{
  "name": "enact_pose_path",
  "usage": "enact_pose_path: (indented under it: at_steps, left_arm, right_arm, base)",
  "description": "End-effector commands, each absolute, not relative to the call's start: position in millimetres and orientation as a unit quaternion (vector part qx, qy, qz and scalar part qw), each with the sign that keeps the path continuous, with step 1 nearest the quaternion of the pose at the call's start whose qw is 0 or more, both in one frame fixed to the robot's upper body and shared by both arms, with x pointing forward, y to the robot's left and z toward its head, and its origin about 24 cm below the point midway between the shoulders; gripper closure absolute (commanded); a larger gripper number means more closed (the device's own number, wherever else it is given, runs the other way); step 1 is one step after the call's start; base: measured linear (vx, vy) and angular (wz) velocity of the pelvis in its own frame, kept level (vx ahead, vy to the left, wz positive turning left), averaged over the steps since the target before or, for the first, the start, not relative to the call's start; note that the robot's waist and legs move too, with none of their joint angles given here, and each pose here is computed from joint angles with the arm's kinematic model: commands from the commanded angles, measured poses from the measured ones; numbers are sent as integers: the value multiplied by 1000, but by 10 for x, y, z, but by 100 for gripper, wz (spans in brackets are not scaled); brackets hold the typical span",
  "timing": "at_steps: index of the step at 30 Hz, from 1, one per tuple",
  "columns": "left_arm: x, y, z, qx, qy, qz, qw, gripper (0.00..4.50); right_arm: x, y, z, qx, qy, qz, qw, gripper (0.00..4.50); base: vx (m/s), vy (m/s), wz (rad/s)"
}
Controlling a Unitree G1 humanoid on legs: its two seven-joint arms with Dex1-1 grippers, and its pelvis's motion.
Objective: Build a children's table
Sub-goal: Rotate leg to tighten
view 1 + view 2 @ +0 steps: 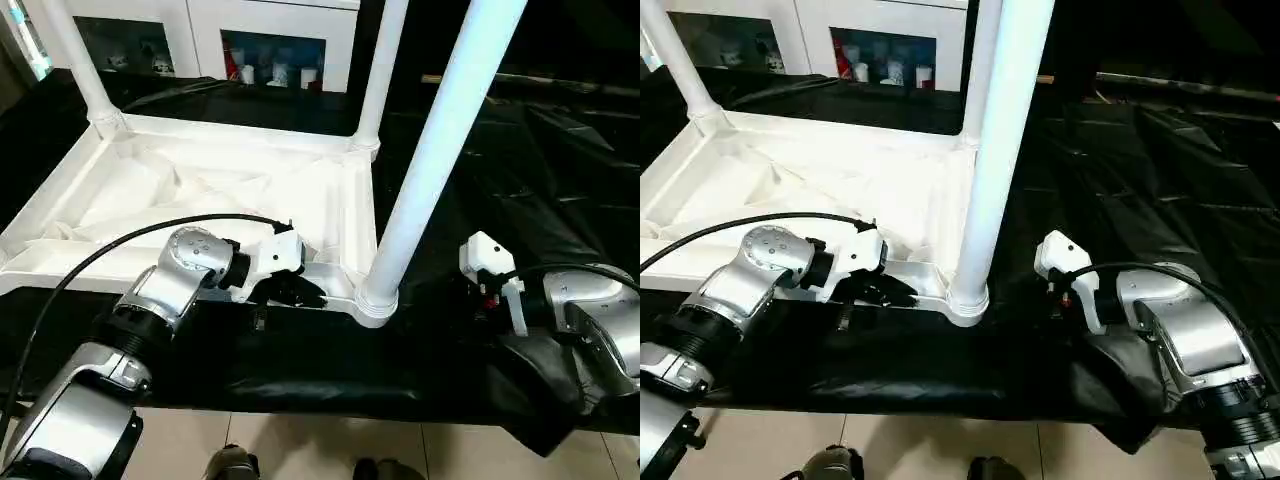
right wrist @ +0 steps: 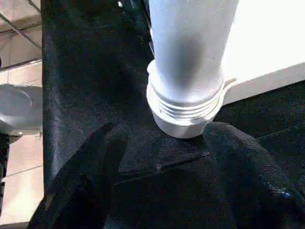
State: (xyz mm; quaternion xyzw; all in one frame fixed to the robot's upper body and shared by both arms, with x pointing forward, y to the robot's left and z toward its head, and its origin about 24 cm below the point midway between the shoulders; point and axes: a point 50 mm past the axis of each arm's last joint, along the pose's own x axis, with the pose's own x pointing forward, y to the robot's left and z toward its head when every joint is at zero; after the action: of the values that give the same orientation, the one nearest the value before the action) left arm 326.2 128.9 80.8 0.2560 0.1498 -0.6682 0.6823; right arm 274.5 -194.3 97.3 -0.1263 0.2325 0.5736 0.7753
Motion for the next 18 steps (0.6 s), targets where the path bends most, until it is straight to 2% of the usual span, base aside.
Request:
enact_pose_path:
  at_steps: [1, 8, 11, 13, 15, 18]
  left_arm:
    - [3234, 1333, 745, 262, 170, -671, 673, 447]
    - [3224, 1365, 725, 261, 177, -669, 673, 447]
    - [3192, 1389, 649, 267, 189, -659, 677, 447]
    - [3190, 1374, 590, 270, 199, -640, 691, 450]
    - [3235, 1290, 529, 242, 216, -587, 742, 450]
    - [3258, 1195, 537, 209, 212, -570, 766, 450]
  right_arm:
    - [2745, -1944, 1005, -131, 231, 574, 774, 141]
    - [2755, -1933, 993, -130, 230, 573, 776, 141]
    - [2805, -1948, 965, -137, 213, 550, 796, 141]
    - [2864, -1965, 936, -135, 207, 522, 816, 124]
    - [2925, -1951, 905, -129, 195, 497, 836, 114]
    - [2962, -1938, 902, -126, 184, 483, 847, 87]
  base:
    - [0, 0, 0]
    - [0, 0, 0]
    - [0, 0, 0]
    - [0, 0, 0]
    - [0, 0, 0]
    - [0, 0, 0]
